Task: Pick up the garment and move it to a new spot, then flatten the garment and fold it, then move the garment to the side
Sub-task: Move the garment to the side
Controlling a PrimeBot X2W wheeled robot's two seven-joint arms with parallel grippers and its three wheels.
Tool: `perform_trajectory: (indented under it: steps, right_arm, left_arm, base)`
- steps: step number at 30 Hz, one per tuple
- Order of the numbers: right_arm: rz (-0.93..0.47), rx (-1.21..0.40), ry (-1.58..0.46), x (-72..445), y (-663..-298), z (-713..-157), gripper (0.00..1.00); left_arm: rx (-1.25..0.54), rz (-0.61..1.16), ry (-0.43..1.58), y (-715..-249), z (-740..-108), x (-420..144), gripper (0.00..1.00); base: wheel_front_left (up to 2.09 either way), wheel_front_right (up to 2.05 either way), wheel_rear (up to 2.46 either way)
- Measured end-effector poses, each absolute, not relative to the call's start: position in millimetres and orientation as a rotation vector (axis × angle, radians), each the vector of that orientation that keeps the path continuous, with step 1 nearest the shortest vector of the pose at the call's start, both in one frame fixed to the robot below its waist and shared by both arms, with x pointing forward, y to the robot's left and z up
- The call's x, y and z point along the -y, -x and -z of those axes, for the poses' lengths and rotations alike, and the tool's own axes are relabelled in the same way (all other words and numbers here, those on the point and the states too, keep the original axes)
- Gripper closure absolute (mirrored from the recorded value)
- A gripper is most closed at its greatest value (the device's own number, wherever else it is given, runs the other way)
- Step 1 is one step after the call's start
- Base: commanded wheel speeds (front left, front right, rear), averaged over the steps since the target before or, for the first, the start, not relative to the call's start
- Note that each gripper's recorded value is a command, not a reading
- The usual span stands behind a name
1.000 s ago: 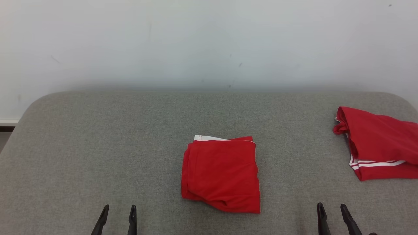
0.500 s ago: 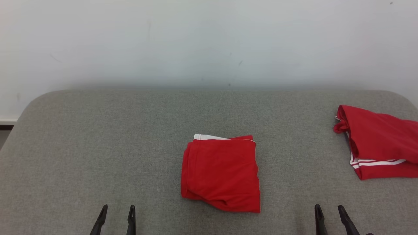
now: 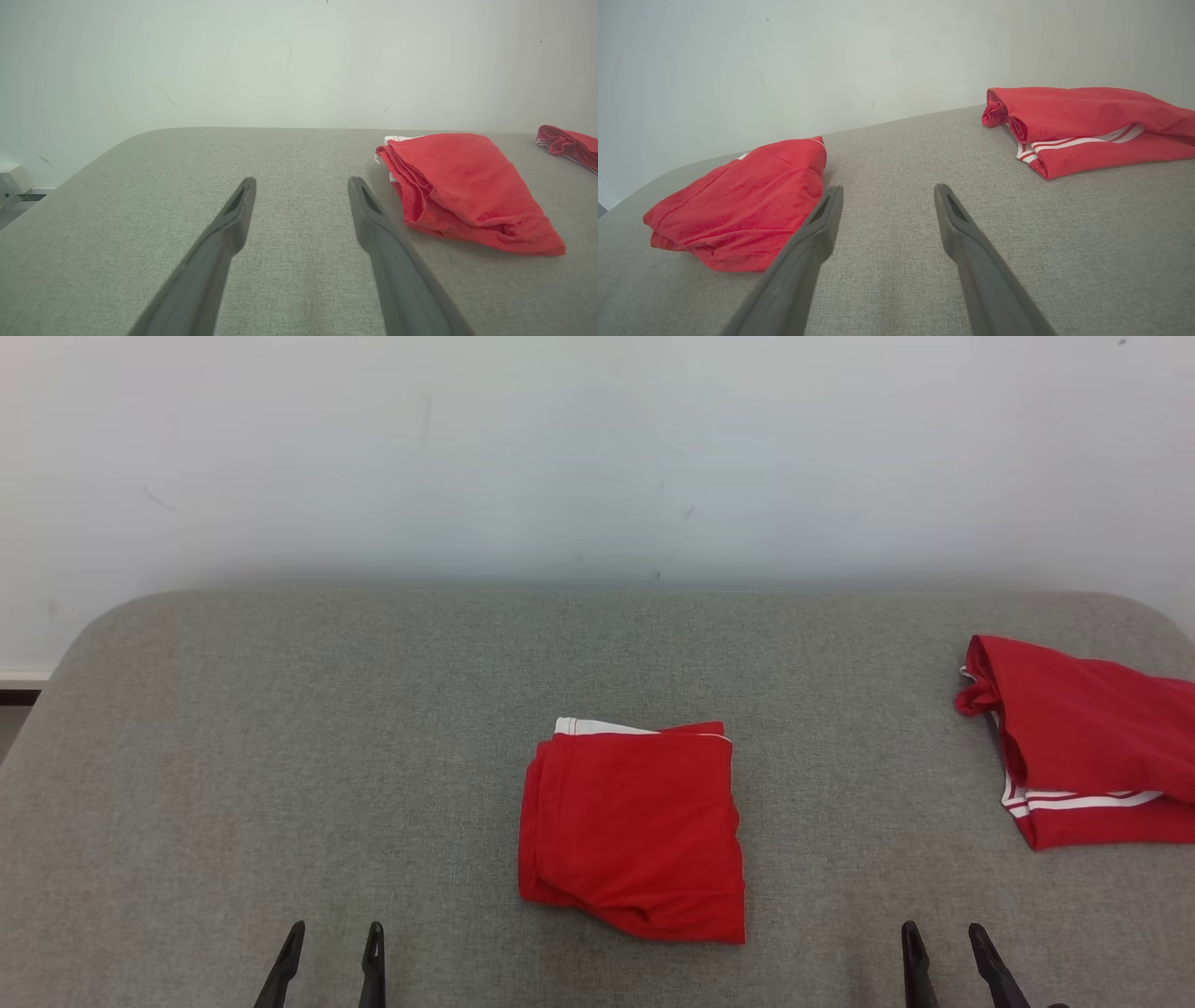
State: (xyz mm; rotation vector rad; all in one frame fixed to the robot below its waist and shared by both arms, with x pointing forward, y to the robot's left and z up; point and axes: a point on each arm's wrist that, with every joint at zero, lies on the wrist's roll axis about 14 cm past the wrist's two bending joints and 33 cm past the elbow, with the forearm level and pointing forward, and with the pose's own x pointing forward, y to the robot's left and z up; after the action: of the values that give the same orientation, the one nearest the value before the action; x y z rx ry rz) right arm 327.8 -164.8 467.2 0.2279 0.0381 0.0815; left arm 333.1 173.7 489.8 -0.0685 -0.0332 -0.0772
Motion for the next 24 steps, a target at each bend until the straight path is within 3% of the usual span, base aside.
perform_trajectory:
  steps: [24]
  right_arm:
    - [-0.087,-0.036,-0.228,163.1,-327.3,-468.0,0.00]
  left_arm:
    - [0.040,0.066,0.072,-331.2,-491.5,-177.3,0.00]
  base:
    - [0.00,0.00,0.00]
